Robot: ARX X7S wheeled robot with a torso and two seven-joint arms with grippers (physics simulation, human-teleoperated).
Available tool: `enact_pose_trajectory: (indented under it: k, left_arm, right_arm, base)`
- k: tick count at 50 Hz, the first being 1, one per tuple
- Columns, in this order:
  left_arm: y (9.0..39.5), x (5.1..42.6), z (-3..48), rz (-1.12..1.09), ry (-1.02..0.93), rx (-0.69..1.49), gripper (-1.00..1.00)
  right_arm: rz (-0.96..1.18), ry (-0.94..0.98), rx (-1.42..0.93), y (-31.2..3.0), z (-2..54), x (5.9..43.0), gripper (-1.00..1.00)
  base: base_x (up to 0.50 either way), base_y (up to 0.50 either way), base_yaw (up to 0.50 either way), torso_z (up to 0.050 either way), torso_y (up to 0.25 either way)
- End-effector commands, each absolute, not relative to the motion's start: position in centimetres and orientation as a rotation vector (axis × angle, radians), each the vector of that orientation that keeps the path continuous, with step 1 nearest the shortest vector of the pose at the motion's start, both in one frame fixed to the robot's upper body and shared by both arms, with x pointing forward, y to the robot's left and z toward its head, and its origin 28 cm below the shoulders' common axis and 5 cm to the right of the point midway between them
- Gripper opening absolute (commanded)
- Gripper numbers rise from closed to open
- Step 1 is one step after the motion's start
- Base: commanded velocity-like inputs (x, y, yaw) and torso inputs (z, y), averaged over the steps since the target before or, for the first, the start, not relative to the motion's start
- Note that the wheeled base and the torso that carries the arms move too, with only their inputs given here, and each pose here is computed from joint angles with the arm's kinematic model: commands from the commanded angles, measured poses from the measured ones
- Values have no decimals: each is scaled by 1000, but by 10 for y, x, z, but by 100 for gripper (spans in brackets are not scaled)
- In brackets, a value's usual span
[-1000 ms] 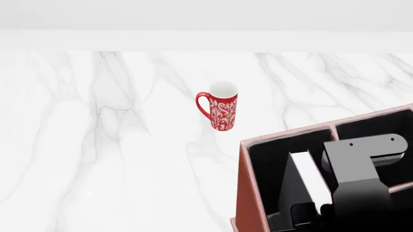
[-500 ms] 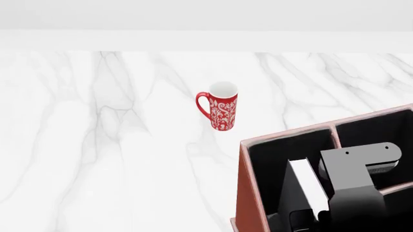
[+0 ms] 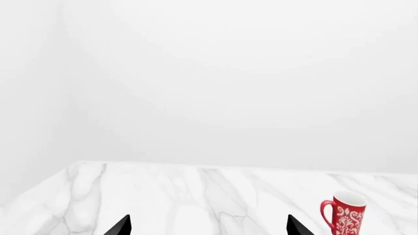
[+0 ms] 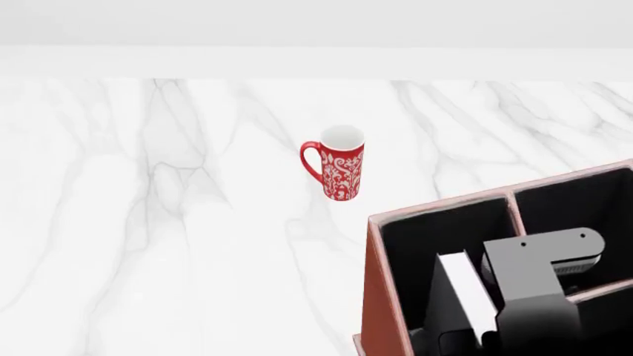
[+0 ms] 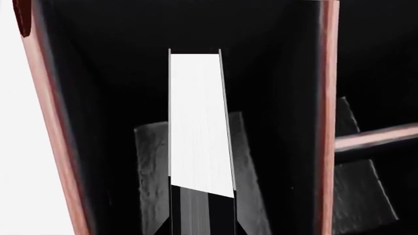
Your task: Pick up the book and place it in the left compartment of the caddy.
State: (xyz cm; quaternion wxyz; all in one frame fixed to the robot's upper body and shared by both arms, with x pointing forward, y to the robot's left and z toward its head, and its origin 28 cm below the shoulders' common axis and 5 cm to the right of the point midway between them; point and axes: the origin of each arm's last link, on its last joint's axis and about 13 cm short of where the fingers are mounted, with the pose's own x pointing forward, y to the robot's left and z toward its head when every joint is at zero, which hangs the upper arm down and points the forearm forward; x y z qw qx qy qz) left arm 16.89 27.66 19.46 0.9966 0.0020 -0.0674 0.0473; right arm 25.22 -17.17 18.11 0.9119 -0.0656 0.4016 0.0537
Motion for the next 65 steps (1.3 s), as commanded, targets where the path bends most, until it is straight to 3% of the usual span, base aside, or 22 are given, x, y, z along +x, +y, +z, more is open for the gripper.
enact_pose_trajectory:
  k: [1,58,59,65]
  left_arm:
    - [276,169,194,93,-135,4,100]
    - [276,169,195,93,-134,4,100]
    - [276,169,194,91,-134,4,100]
    - [276,169,194,93,-132,4,100]
  right_arm:
    - [104,767,-164,-173,186,258,-100]
    - [83,782,-153,-173,175,263,-100]
    - [78,778,-147,-173,176,264,100]
    - [83,798,-127,-173,175,263,100]
  base:
    - [0,0,0,0,0]
    - [0,0,0,0,1]
    - [0,0,0,0,0]
    - [0,0,0,0,0]
